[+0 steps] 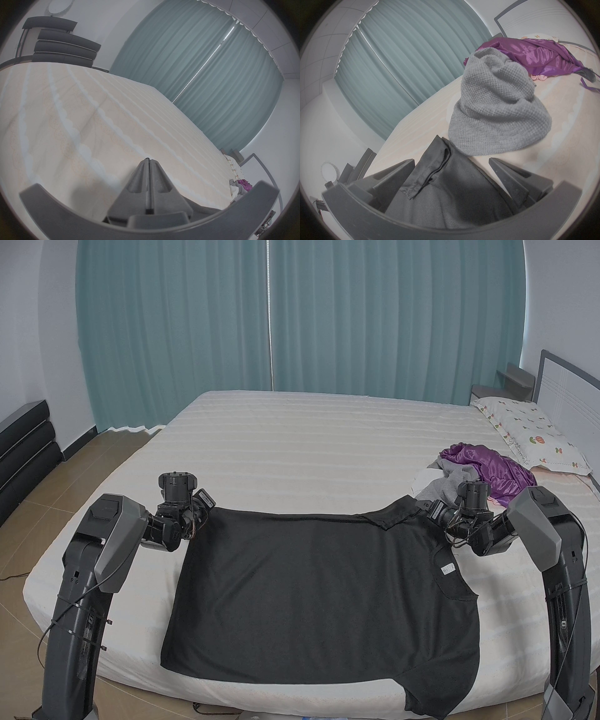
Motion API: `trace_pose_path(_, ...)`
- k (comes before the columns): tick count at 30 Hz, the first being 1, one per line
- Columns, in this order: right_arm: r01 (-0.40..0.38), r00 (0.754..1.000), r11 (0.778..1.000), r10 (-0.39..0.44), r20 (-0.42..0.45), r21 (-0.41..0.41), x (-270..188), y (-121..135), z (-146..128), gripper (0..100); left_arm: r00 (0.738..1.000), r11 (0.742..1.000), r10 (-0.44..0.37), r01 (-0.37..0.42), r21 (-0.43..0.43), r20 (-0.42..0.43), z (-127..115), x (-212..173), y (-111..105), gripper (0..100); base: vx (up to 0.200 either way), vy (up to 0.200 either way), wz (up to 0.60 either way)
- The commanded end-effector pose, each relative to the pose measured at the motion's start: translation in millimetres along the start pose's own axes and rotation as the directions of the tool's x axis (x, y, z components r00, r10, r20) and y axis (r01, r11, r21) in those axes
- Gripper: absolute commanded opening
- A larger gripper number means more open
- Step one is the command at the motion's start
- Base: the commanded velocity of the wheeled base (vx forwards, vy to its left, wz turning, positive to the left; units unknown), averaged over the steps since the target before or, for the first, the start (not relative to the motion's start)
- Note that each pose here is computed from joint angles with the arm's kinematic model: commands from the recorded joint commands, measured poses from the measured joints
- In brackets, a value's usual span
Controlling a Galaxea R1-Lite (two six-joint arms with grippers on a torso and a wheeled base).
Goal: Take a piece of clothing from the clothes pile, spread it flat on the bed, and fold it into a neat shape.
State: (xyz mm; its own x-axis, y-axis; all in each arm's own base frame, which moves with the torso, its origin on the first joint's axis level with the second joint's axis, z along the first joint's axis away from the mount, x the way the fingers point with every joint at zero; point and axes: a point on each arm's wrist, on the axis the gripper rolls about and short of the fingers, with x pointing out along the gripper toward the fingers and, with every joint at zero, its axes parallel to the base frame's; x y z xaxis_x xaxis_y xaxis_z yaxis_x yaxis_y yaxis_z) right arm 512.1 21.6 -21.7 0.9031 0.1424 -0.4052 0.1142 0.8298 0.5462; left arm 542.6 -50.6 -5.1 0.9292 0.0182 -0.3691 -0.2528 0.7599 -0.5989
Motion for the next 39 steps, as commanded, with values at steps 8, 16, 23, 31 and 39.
trace_pose_path(8, 0.006, 1.000, 1.000, -0.006, -0.017, -0.001, 14, -6, -17, 0, 1.000, 1.000, 0.007, -0.007, 0.001, -0.006, -3, 1, 2, 0, 0.000, 0.000, 0.00)
trace_pose_path(16, -0.006, 1.000, 1.000, 0.005, 0.023, 0.014, 13, -2, -5, 0, 1.000, 1.000, 0.018, -0.018, 0.002, 0.020, -3, 4, 4, 0, 0.000, 0.000, 0.00)
trace_pose_path(23, 0.008, 0.995, 1.000, -0.011, 0.099, 0.027, 13, -1, 11, 0, 0.996, 1.000, 0.023, -0.022, -0.009, 0.092, 10, 7, -1, 0, 0.000, 0.000, 0.00)
trace_pose_path(31, -0.007, 0.980, 0.998, -0.004, 0.197, 0.055, 14, 6, 36, 0, 0.994, 1.000, 0.027, -0.025, -0.016, 0.109, 18, 7, 4, 0, 0.000, 0.000, 0.00)
trace_pose_path(39, -0.020, 0.969, 0.999, 0.007, 0.248, 0.049, 21, 5, 34, 0, 0.992, 1.000, 0.021, -0.018, -0.023, 0.122, 19, 9, 6, 0, 0.000, 0.000, 0.00)
